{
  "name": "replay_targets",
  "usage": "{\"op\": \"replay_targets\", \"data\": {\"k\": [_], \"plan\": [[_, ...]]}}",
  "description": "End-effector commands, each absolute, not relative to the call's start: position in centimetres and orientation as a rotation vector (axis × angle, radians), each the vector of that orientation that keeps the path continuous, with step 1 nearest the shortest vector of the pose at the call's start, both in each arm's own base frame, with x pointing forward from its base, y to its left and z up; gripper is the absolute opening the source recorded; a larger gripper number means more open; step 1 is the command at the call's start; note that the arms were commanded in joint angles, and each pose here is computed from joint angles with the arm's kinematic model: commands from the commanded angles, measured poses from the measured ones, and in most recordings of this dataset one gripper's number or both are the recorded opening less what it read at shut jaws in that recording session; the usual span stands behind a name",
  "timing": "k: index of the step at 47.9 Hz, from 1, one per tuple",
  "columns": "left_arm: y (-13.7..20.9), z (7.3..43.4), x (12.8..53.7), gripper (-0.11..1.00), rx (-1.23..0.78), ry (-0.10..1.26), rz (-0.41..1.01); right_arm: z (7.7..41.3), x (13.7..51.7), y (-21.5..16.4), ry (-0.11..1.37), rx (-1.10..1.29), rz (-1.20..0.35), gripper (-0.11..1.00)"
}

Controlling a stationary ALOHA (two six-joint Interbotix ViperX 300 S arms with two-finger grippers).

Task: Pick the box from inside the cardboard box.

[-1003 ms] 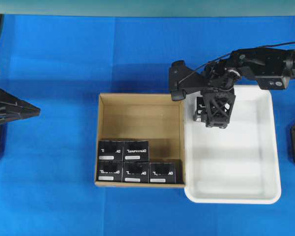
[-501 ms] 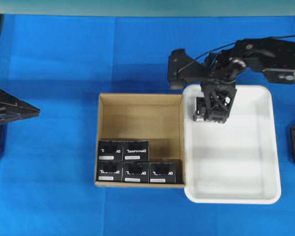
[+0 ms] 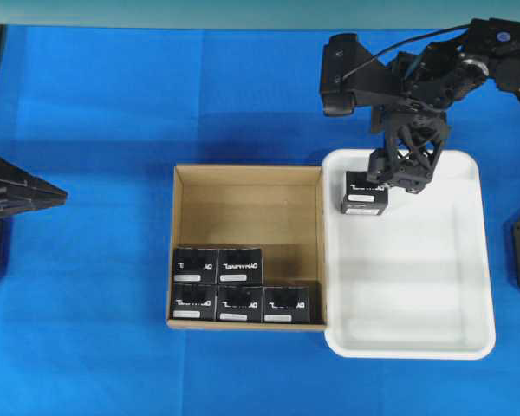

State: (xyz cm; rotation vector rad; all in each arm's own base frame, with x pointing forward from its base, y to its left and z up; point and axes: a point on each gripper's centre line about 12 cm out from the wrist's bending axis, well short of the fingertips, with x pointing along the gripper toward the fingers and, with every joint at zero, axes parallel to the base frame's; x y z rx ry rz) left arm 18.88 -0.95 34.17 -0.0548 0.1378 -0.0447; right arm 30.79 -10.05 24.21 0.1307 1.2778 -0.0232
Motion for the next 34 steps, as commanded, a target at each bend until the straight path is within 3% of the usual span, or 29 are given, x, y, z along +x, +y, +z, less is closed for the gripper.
{"op": "replay_targets", "data": {"k": [1, 34], "plan": [[-0.91, 35.44, 18.91, -0.07, -0.056, 0.106, -0.044, 24.83, 31.06, -9.80, 1.254, 0.122, -0.020, 0.93], [-0.91, 35.47, 18.87, -0.07, -0.054, 0.104, -0.044, 24.84, 31.04, -9.75, 1.250, 0.120, -0.020, 0.93]]}}
